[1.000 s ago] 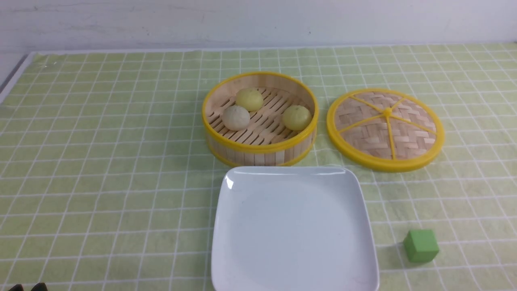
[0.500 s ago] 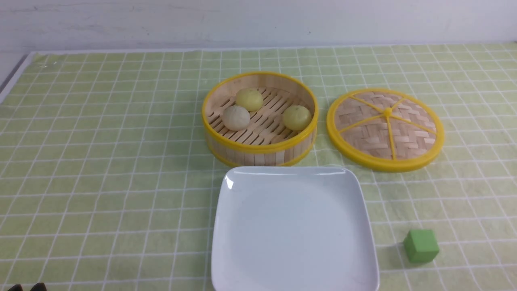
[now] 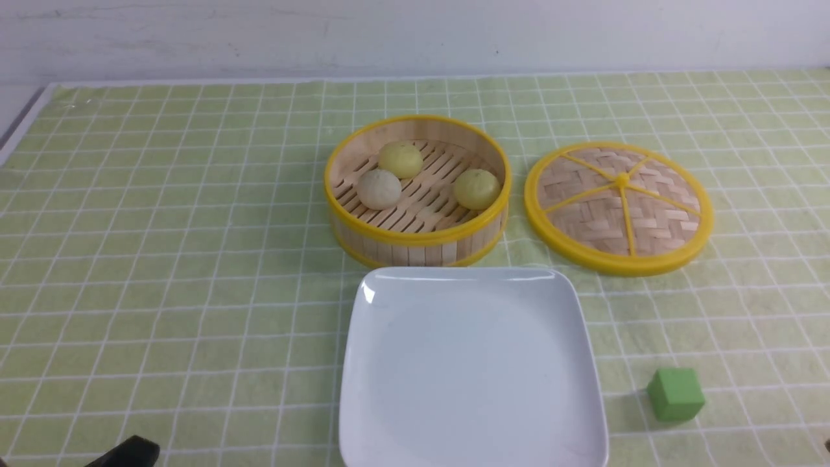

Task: Put the steamed buns into the plate on the green tablecloth.
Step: 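Reach toward a bun in the bamboo steamer with the right gripper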

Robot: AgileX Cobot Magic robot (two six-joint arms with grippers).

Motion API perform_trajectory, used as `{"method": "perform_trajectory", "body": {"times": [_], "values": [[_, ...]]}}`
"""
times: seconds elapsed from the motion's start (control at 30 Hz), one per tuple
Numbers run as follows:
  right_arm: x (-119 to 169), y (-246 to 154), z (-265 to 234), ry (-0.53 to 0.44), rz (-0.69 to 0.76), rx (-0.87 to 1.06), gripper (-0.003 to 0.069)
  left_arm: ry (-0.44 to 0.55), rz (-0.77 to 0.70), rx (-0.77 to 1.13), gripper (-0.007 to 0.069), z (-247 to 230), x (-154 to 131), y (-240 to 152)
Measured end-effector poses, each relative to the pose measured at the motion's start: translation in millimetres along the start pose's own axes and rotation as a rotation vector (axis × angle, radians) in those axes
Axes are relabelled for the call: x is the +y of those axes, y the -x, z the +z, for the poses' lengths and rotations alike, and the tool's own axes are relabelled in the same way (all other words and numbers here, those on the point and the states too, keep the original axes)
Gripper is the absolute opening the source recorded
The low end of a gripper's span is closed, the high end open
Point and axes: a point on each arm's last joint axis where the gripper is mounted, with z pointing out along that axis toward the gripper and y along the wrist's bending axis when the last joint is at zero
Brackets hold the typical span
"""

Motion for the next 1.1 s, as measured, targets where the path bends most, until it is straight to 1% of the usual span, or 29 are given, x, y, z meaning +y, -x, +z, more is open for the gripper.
{"method": "perform_trajectory", "body": {"times": [0.17, 0.23, 0.27, 0.3, 0.33, 0.37, 0.4, 0.47, 0.5, 0.53, 0.57, 0.6, 0.63, 0.67, 0.7, 0.73, 0.77, 0.8, 0.83, 0.9, 0.93, 0.97, 1.03, 1.07, 1.1], "values": [[1, 1, 0, 0.017, 0.031, -0.013, 0.024, -0.026, -0.022, -0.02, 0.024, 0, -2, 2], [4, 4, -1, 0.026, 0.031, -0.03, 0.024, -0.042, 0.054, -0.019, 0.0239, -2, -8, 2], [6, 6, -2, 0.033, 0.028, -0.038, 0.024, -0.045, 0.055, -0.019, 0.0239, -2, -9, 2], [15, 13, -6, 0.055, 0.005, -0.073, 0.024, -0.092, 0.156, -0.022, 0.0221, -8, -27, 2], [16, 15, -6, 0.06, 0.003, -0.079, 0.0239, -0.092, 0.167, -0.023, 0.0218, -8, -27, 2], [29, 27, -13, 0.081, -0.056, -0.135, 0.0225, -0.154, 0.279, -0.037, 0.0181, -17, -50, 2], [38, 35, -17, 0.079, -0.109, -0.159, 0.0205, -0.179, 0.351, -0.041, 0.0147, -23, -62, 2], [55, 51, -20, 0.039, -0.222, -0.169, 0.0137, -0.167, 0.471, -0.027, 0.0066, -26, -80, 2], [60, 57, -19, 0.009, -0.268, -0.154, 0.0101, -0.134, 0.524, -0.004, 0.0035, -24, -88, 3], [67, 65, -18, -0.05, -0.334, -0.106, 0.0046, -0.08, 0.576, 0.036, 0.0016, -21, -94, 3], [71, 70, -15, -0.097, -0.367, -0.061, 0.0015, -0.026, 0.606, 0.074, 0.0007, -17, -97, 4], [73, 75, -10, -0.165, -0.396, 0.011, -0.0003, 0.048, 0.637, 0.125, 0.0002, -10, -99, 5], [73, 76, -8, -0.179, -0.4, 0.027, -0.0008, 0.059, 0.634, 0.131, 0.0002, -8, -99, 5], [74, 83, 4, -0.298, -0.409, 0.166, -0.0013, 0.187, 0.671, 0.225, 0.0002, 3, -101, 8], [73, 85, 10, -0.37, -0.403, 0.257, -0.0013, 0.258, 0.675, 0.275, 0.0002, 11, -100, 10], [71, 87, 18, -0.429, -0.394, 0.345, -0.0013, 0.327, 0.683, 0.323, 0.0002, 19, -100, 12], [71, 87, 20, -0.438, -0.393, 0.362, -0.0013, 0.341, 0.689, 0.333, 0.0002, 20, -101, 13], [70, 89, 37, -0.484, -0.385, 0.488, -0.0013, 0.437, 0.687, 0.391, 0.0002, 35, -100, 19], [71, 88, 44, -0.481, -0.385, 0.547, -0.0012, 0.46, 0.688, 0.403, 0.0002, 40, -102, 21], [76, 86, 67, -0.397, -0.366, 0.677, -0.001, 0.526, 0.677, 0.438, 0.0002, 58, -101, 27], [77, 85, 72, -0.382, -0.38, 0.699, -0.0009, 0.528, 0.678, 0.437, 0.0002, 60, -102, 27], [82, 82, 87, -0.29, -0.369, 0.765, -0.0006, 0.557, 0.675, 0.452, 0.0005, 69, -101, 31], [92, 77, 108, -0.137, -0.372, 0.855, -0.0001, 0.581, 0.678, 0.465, 0.0013, 82, -100, 35], [96, 75, 119, -0.088, -0.374, 0.885, -0.0001, 0.597, 0.68, 0.478, 0.0018, 88, -97, 36], [100, 75, 121, -0.06, -0.38, 0.891, -0.0001, 0.594, 0.683, 0.476, 0.002, 88, -98, 36]]}}
